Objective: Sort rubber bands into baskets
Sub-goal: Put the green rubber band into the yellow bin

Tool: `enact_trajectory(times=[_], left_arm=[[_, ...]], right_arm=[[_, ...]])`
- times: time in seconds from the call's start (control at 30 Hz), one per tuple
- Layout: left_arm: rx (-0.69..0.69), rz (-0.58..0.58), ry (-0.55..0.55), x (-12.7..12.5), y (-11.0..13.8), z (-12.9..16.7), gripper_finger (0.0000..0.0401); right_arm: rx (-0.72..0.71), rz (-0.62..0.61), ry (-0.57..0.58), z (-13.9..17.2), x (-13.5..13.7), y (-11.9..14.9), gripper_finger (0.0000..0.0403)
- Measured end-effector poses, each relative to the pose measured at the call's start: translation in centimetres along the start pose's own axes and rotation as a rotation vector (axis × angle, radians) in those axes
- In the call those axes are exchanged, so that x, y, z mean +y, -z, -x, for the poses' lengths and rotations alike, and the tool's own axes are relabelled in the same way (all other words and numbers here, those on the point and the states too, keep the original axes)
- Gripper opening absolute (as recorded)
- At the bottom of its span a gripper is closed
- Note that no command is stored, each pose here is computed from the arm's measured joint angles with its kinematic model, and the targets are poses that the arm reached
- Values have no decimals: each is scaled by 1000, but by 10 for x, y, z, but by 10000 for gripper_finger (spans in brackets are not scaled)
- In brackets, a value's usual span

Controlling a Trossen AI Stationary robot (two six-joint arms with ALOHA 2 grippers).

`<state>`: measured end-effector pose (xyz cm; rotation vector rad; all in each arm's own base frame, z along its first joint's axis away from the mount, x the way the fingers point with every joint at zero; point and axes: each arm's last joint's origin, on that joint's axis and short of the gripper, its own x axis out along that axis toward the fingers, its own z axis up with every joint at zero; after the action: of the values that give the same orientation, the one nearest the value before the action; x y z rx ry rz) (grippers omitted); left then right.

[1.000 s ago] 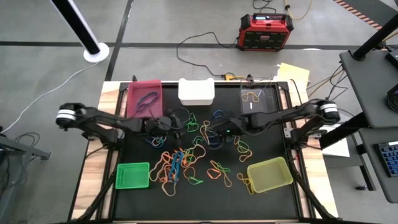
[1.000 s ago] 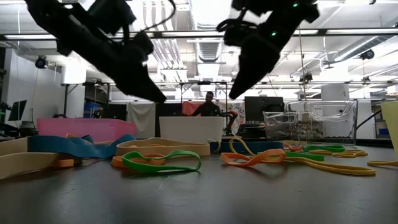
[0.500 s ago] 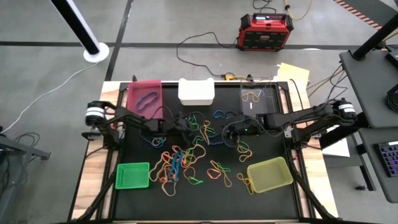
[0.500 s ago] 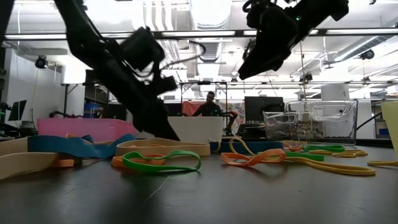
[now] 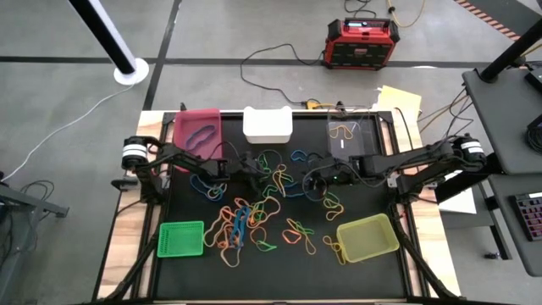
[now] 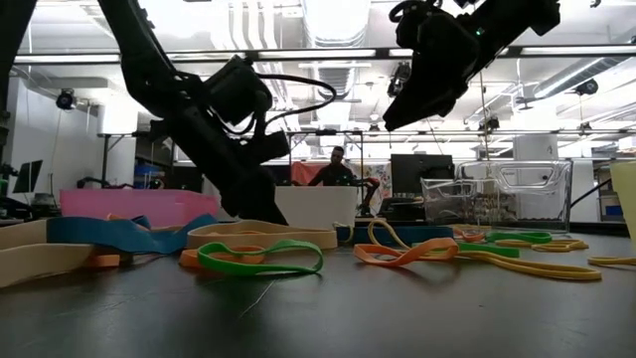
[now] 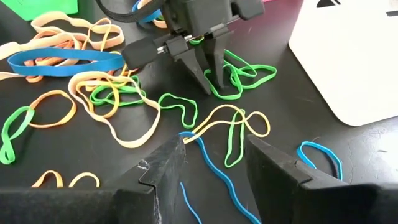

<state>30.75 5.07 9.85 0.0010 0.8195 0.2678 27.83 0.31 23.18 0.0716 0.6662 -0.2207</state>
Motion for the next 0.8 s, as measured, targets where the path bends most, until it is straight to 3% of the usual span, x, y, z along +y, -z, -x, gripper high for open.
enact_trajectory(times=[0.07, 0.3, 0.47, 0.63, 0.8], left_arm=[[0, -4, 19, 0, 0, 0, 10], [-15, -31, 46, -1, -7, 14, 1], [-142, -29, 69, 1, -28, 41, 0], [-254, -21, 192, 0, -46, 66, 0], [-317, 20, 279, 0, -55, 81, 0]], right_arm=[[-6, 0, -1, 0, 0, -1, 162], [-21, 35, -15, -1, 4, 4, 159], [-85, 99, -44, -2, 12, 6, 150], [-134, 160, -52, -5, 17, 3, 146], [-220, 301, -27, -22, 25, 0, 154]])
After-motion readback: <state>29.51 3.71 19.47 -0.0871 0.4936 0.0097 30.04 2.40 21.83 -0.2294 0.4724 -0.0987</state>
